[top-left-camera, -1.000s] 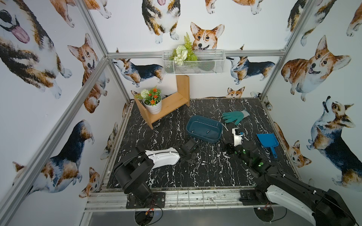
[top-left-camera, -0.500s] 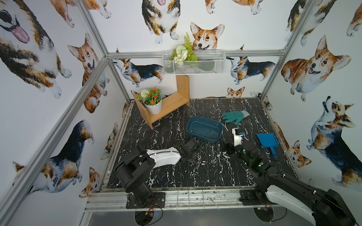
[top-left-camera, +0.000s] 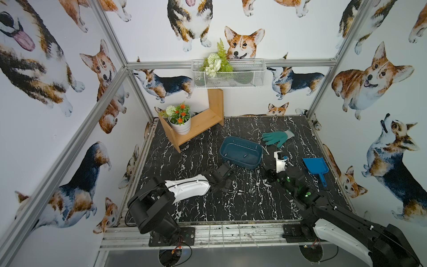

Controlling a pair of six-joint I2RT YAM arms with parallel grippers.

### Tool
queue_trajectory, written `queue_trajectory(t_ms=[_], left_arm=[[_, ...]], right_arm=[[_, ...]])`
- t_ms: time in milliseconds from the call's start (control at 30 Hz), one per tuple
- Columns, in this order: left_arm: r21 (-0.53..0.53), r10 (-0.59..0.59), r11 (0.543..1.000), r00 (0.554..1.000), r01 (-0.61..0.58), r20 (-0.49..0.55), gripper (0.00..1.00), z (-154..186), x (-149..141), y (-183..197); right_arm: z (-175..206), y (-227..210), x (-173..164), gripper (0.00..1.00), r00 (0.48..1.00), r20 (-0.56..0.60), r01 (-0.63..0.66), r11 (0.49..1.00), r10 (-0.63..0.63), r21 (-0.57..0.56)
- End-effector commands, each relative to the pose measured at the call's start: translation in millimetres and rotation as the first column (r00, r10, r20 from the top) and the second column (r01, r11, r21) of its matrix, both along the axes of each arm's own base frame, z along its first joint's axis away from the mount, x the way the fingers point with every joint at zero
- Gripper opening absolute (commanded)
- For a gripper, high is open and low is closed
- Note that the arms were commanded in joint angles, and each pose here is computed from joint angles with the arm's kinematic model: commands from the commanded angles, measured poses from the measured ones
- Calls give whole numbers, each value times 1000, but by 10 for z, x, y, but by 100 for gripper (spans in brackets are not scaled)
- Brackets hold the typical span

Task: Put the bit on the desktop into the storage box
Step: Pick up the screwdriver bit from the center of the board, then place the screwdriver bit in the storage box.

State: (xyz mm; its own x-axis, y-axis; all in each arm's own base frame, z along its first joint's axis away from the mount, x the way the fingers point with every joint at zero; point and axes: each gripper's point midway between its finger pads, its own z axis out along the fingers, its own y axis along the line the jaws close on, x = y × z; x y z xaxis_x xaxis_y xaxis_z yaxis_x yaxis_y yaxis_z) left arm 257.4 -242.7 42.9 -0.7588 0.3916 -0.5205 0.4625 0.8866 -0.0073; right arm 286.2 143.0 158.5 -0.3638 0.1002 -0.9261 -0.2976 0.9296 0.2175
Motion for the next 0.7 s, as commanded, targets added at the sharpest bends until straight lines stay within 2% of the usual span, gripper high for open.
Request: queue_trajectory(t_ms=[0, 333, 667], left_arm=[[-23, 9, 1000, 999, -8, 41, 8, 162, 105, -65], [-136, 5, 991, 988, 16, 155, 8, 707, 644, -504], [-218, 29, 976, 983, 11, 182, 7, 816, 1388, -762]], right_arm=[[82, -6, 24, 88, 999, 31, 8, 1000, -9, 15], [90, -14, 21, 88, 999, 33, 12, 1000, -13, 16], [100, -36, 19, 88, 999, 37, 21, 1000, -21, 14]])
